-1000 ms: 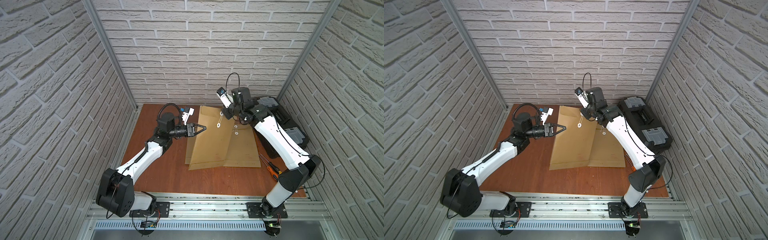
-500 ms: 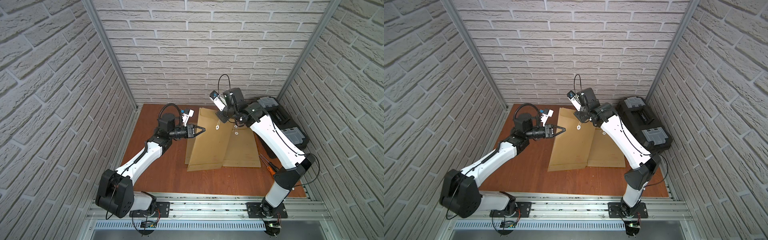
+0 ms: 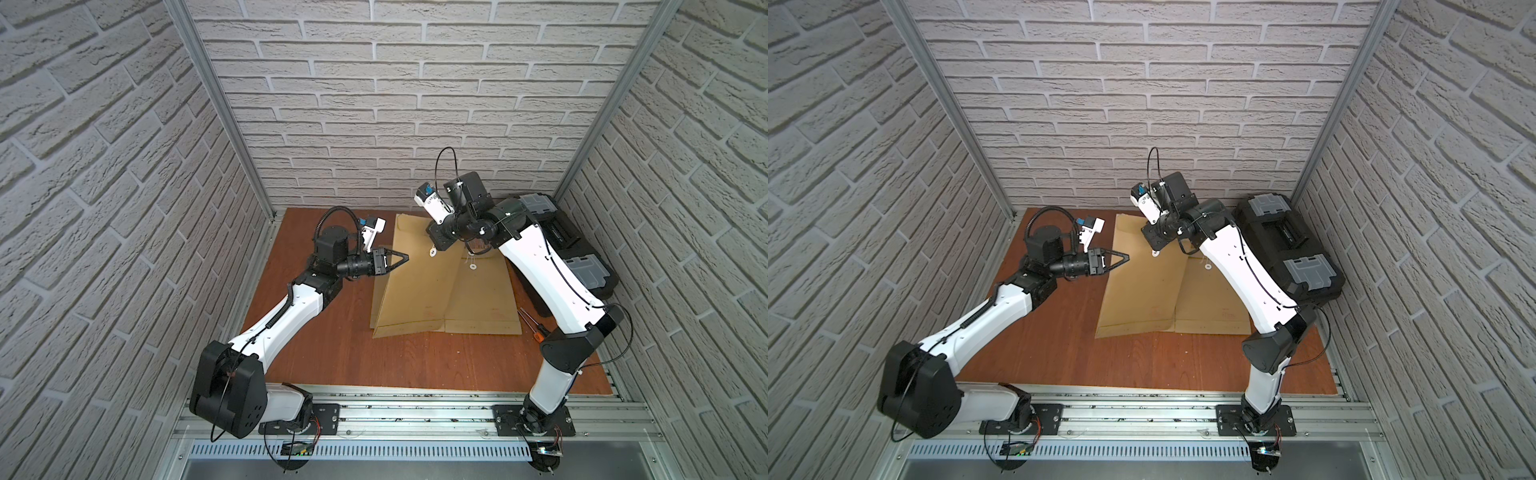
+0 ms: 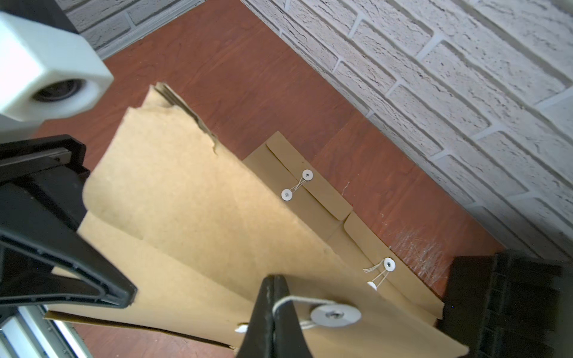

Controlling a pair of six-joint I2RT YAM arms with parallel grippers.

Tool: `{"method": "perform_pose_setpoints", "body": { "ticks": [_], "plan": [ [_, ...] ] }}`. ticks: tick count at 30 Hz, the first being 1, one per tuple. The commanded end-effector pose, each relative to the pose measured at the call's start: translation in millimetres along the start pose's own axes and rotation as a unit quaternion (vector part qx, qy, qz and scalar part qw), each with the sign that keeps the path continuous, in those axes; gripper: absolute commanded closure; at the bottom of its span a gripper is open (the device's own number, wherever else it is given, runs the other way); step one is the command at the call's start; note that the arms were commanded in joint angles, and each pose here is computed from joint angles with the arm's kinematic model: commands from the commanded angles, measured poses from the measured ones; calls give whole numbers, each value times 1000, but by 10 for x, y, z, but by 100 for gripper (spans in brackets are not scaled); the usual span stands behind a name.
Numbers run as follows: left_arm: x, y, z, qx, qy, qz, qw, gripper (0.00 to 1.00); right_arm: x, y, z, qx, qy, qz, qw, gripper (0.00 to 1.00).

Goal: Close the mouth of the file bag
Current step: Close the file bag.

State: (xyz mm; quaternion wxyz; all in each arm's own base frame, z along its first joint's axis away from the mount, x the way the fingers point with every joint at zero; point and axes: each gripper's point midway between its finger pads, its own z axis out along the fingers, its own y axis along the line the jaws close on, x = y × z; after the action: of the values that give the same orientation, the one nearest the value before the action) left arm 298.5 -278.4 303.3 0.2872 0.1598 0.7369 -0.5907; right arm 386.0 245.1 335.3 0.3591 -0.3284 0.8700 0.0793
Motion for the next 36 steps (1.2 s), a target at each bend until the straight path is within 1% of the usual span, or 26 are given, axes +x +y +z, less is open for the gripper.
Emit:
{"method": "perform_pose_setpoints", "body": {
  "ticks": [1,5,11,16,17,22,29,36],
  "plan": [
    [-94,-199,-56,18,-18,37,999,100,-76,139,-45,-41,-16,22,999,98],
    [-134,-196,-79,16,-24,38,999,100,-24,123,-52,-41,-23,41,998,97],
    [-199,-226,-91,19,-35,40,998,100,21,14,-71,-37,-80,97,991,93],
    [-206,-241,-100,19,-36,41,998,100,92,-44,0,-45,-110,141,983,93],
    [-205,-247,-102,20,-36,41,998,100,99,-56,5,-46,-116,147,981,91],
    [-213,-265,-109,18,-35,43,998,100,175,-105,73,-52,-126,167,977,86],
    [-221,-272,-117,16,-36,45,998,100,273,-149,108,-71,-147,201,966,86],
    [-243,-297,-116,17,-37,47,998,100,351,-150,179,-85,-148,211,962,86]
  ]
}}
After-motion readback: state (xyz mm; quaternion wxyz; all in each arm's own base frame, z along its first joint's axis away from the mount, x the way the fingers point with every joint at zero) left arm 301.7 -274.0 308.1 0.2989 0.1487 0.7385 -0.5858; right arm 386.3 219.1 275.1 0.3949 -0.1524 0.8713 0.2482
